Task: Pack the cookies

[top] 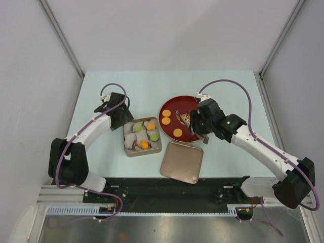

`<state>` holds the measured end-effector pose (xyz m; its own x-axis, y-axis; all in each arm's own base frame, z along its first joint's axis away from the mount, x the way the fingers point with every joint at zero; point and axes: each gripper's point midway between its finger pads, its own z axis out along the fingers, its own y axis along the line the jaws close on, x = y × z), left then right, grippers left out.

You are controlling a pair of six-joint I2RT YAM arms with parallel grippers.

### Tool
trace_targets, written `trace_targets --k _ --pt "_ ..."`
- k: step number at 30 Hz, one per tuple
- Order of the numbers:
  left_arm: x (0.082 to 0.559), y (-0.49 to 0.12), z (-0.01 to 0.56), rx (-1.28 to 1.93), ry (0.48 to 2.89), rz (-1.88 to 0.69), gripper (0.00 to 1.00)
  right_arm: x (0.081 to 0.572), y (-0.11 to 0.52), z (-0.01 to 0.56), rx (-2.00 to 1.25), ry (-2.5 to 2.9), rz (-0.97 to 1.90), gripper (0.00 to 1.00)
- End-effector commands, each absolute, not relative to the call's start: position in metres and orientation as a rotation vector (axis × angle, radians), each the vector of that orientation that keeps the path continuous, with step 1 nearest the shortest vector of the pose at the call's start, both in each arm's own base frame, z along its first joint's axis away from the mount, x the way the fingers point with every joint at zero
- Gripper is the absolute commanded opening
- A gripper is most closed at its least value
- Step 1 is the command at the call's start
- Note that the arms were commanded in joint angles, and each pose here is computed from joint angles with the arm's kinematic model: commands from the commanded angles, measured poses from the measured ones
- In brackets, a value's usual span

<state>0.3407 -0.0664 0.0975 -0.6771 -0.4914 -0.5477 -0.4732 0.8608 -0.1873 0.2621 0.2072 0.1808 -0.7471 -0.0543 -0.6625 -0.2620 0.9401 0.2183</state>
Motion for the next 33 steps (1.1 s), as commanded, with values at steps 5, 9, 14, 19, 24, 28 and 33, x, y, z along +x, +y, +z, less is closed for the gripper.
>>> trace_targets --k 5,9,14,19,24,28,33 --pt "0.336 -0.061 0.083 -0.694 2.457 -0.003 0.69 0.264 0.203 0.194 -0.226 2.341 0.424 0.52" --pt "0.328 -0.057 0.082 -0.69 2.448 0.007 0.67 0.264 0.205 0.192 -0.227 2.343 0.438 0.51" --pt "0.319 -0.055 0.071 -0.699 2.477 0.027 0.61 0.263 0.206 0.188 -0.223 2.346 0.448 0.51" --pt "0.318 -0.055 0.069 -0.709 2.479 0.026 0.56 0.262 0.206 0.188 -0.225 2.344 0.456 0.51" --pt "0.315 -0.057 0.068 -0.73 2.475 0.006 0.5 0.261 0.206 0.184 -0.225 2.352 0.453 0.51" --pt "0.31 -0.057 0.065 -0.746 2.476 -0.001 0.49 0.261 0.206 0.184 -0.222 2.351 0.459 0.51" --pt "0.309 -0.058 0.065 -0.759 2.469 -0.02 0.43 0.26 0.206 0.182 -0.232 2.352 0.461 0.51"
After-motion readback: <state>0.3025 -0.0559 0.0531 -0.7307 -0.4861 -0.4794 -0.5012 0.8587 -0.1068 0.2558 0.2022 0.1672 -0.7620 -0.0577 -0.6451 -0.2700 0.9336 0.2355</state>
